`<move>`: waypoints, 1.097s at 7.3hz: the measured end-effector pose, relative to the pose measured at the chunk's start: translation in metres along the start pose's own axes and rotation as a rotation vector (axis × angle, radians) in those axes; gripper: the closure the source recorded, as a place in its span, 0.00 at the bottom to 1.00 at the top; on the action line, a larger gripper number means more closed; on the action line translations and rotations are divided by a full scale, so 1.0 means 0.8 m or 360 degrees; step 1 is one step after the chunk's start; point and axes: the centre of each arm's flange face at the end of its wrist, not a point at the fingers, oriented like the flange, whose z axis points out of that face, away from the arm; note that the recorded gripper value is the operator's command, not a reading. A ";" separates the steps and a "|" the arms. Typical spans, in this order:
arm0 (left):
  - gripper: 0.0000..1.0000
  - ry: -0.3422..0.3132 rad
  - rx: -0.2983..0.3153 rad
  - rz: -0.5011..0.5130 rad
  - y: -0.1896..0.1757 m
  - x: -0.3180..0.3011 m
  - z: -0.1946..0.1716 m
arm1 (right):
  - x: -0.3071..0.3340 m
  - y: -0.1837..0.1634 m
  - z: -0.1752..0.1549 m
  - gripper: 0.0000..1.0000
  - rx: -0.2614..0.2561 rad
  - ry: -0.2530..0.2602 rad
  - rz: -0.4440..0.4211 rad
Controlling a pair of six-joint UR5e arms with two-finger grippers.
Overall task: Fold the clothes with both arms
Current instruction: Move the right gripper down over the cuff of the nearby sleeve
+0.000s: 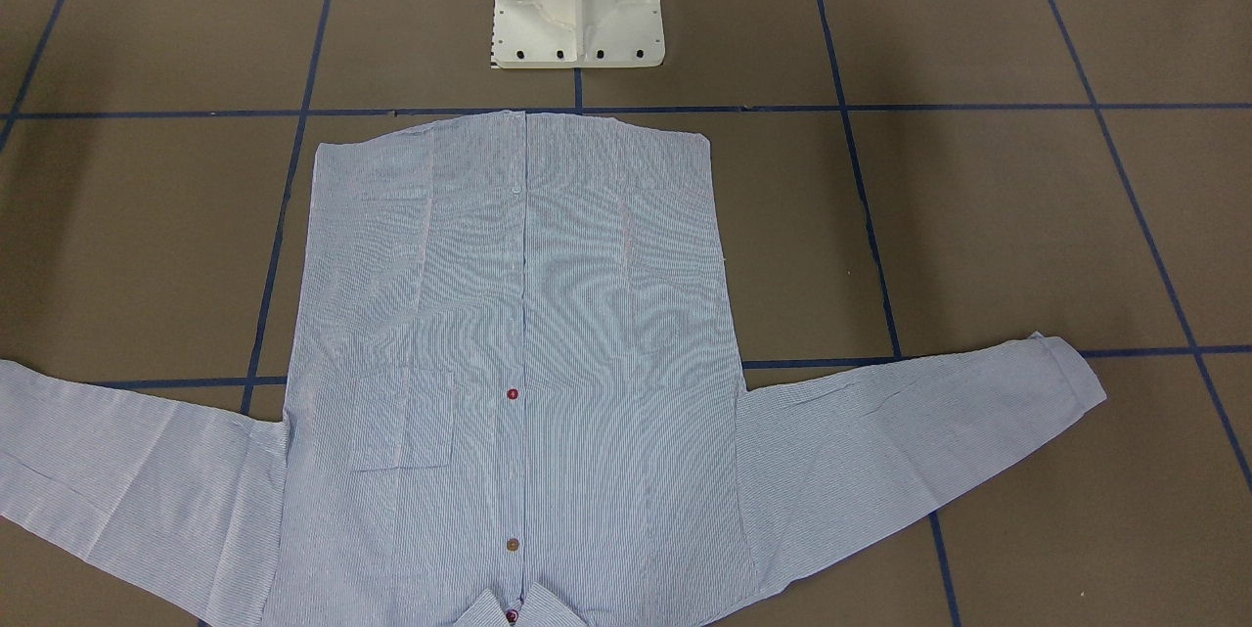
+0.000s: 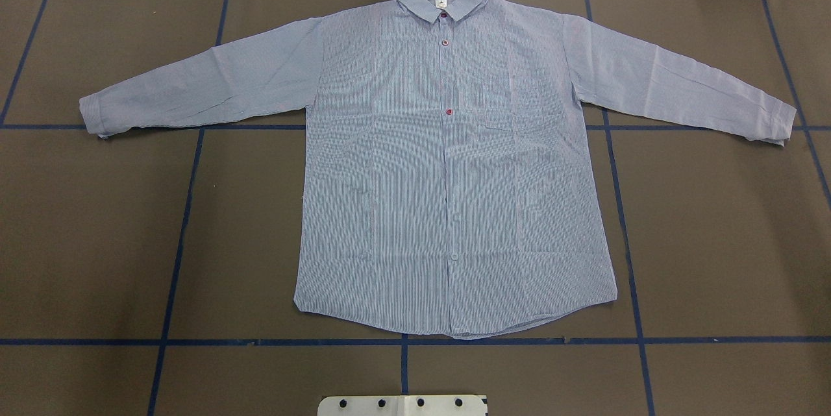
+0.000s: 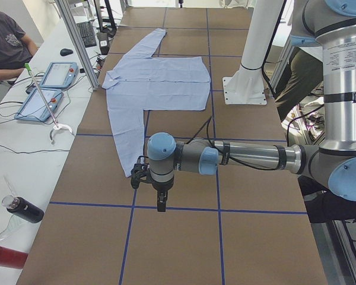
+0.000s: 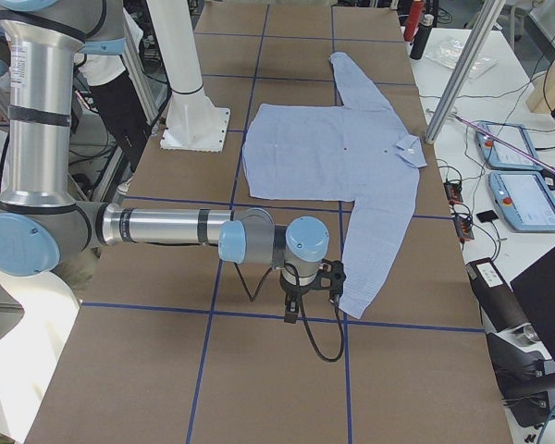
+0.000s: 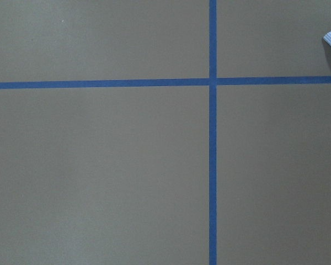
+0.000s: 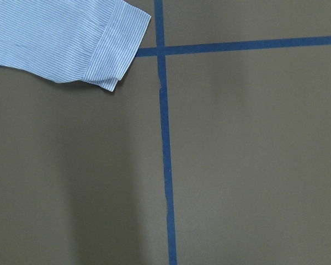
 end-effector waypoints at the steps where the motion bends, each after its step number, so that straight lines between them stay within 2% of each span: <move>1: 0.00 0.0000 -0.0001 -0.0001 0.000 0.000 0.000 | -0.001 0.000 -0.001 0.00 0.0003 0.0000 -0.0002; 5: 0.00 0.0010 0.0044 0.0031 -0.010 0.012 -0.014 | -0.015 -0.011 -0.014 0.00 0.0039 -0.0008 -0.0016; 8: 0.00 0.0030 0.0149 0.0114 -0.049 0.044 -0.048 | -0.059 -0.059 -0.048 0.00 0.0131 -0.0035 -0.0122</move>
